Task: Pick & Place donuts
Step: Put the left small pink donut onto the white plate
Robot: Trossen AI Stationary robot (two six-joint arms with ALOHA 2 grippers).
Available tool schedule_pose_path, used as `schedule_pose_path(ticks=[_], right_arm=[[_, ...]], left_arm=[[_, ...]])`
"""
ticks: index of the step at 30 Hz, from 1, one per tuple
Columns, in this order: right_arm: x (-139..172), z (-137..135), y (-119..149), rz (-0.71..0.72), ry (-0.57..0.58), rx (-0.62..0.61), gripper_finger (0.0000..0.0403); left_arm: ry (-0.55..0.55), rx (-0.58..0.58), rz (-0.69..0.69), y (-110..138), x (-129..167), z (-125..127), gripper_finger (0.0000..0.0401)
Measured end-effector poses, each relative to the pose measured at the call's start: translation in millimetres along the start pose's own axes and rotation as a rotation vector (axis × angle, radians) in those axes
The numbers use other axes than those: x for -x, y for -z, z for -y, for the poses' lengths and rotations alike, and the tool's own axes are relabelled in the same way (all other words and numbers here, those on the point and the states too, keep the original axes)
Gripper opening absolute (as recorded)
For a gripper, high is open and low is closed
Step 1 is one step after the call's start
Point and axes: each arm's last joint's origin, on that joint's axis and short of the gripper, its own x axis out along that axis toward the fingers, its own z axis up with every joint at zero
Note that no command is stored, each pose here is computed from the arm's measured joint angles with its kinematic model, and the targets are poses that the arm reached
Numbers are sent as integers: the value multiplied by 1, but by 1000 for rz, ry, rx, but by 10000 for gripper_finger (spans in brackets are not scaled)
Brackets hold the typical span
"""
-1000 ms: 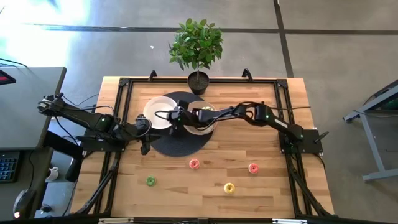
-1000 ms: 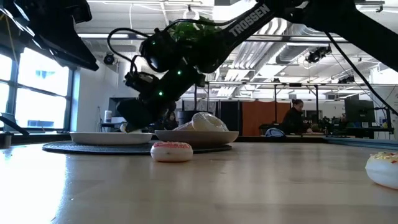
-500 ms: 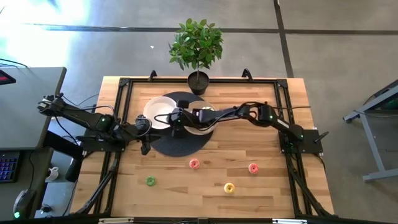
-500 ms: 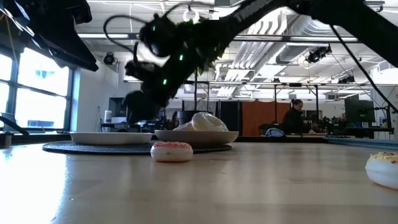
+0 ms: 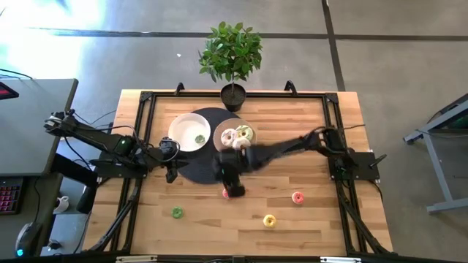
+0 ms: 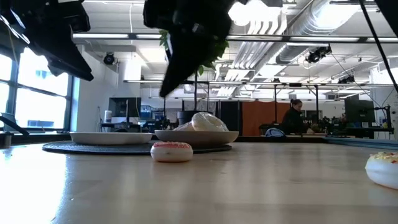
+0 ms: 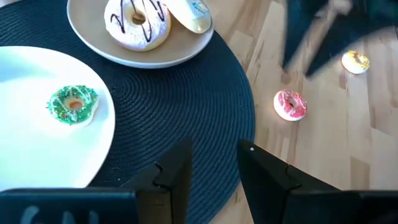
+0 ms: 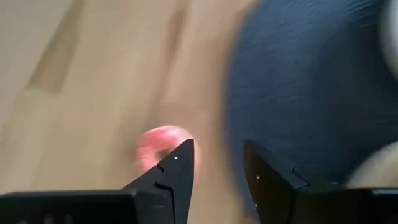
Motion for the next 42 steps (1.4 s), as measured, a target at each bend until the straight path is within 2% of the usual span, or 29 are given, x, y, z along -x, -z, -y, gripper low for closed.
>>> schedule_pose_path(ticks=[4, 7, 11, 14, 21, 25, 30, 36, 39, 42], right_arm=[[-27, -37, 19, 42, -31, 24, 133], [-40, -49, 31, 68, -15, 18, 133], [-53, -47, 48, 79, 94, -7, 133], [-57, -41, 54, 80, 123, -41, 133], [-64, -33, 65, 118, 63, -117, 131], [-69, -33, 72, 148, 44, -121, 96], [-70, -35, 70, 186, -69, -116, 15], [-69, -32, 61, 254, -97, -111, 19], [-62, -28, 44, 308, -89, -90, 7], [-51, -20, 23, 386, 38, -86, 11]], left_arm=[[10, 7, 13, -1, 0, 1, 126], [14, 11, 19, -2, 0, 1, 126], [15, 18, 19, -2, 0, 1, 126], [15, 34, 19, -2, 0, 1, 126], [15, 34, 18, -2, 0, 1, 126], [14, 33, 16, -2, 0, 1, 126], [13, 31, 15, -2, 0, 1, 126], [9, 28, 10, -1, 0, 1, 126], [9, 27, 10, -1, 0, 1, 126], [9, 27, 10, -1, 0, 1, 126]])
